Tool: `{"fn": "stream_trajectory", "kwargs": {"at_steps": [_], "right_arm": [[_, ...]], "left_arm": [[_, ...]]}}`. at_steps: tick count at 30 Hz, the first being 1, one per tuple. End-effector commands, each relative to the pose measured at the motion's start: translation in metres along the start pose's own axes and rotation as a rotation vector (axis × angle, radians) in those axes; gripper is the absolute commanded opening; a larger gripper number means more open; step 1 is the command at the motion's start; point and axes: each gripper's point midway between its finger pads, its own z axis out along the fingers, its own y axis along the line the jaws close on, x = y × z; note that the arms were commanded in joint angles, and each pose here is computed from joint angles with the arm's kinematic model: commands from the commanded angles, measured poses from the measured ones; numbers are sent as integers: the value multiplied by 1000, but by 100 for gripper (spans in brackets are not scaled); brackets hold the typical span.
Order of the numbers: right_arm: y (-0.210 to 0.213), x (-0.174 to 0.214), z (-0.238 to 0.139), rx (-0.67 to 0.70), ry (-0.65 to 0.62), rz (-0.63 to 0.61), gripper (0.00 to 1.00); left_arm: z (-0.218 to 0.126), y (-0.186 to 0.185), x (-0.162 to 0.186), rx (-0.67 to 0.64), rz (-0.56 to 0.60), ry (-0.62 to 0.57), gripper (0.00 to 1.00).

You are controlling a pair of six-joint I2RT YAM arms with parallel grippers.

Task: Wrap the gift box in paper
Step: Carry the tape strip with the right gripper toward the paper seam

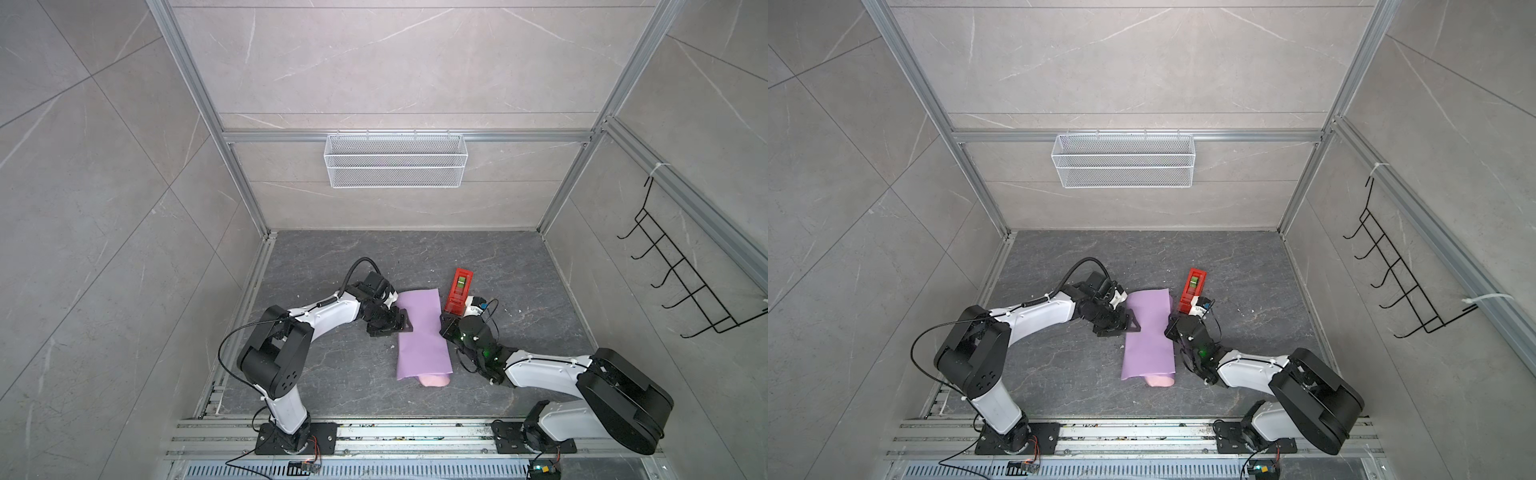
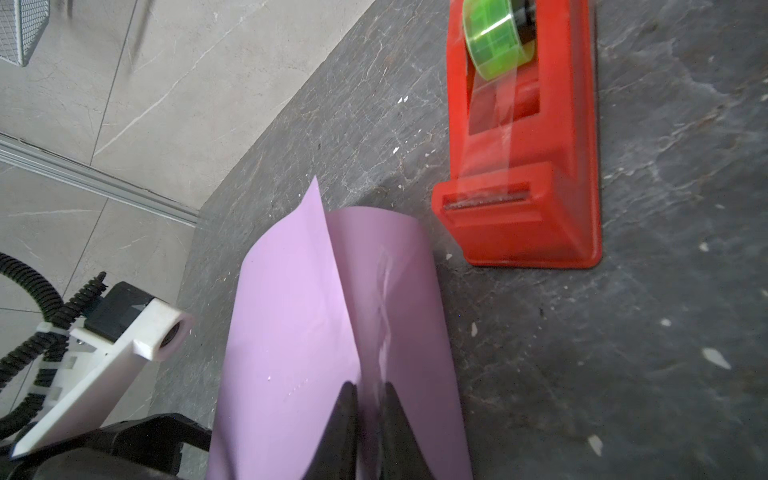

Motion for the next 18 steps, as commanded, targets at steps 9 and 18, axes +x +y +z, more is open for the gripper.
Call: {"fn": "stream_trajectory", "kwargs": {"at_steps": [9, 18], "right_arm": [[-18, 7, -4, 60, 23, -25, 24], [-25, 5, -3, 74, 27, -14, 39]], "left_arm": [[20, 39, 25, -142, -43, 83, 81], [20, 40, 25, -143, -41, 82, 81]]}}
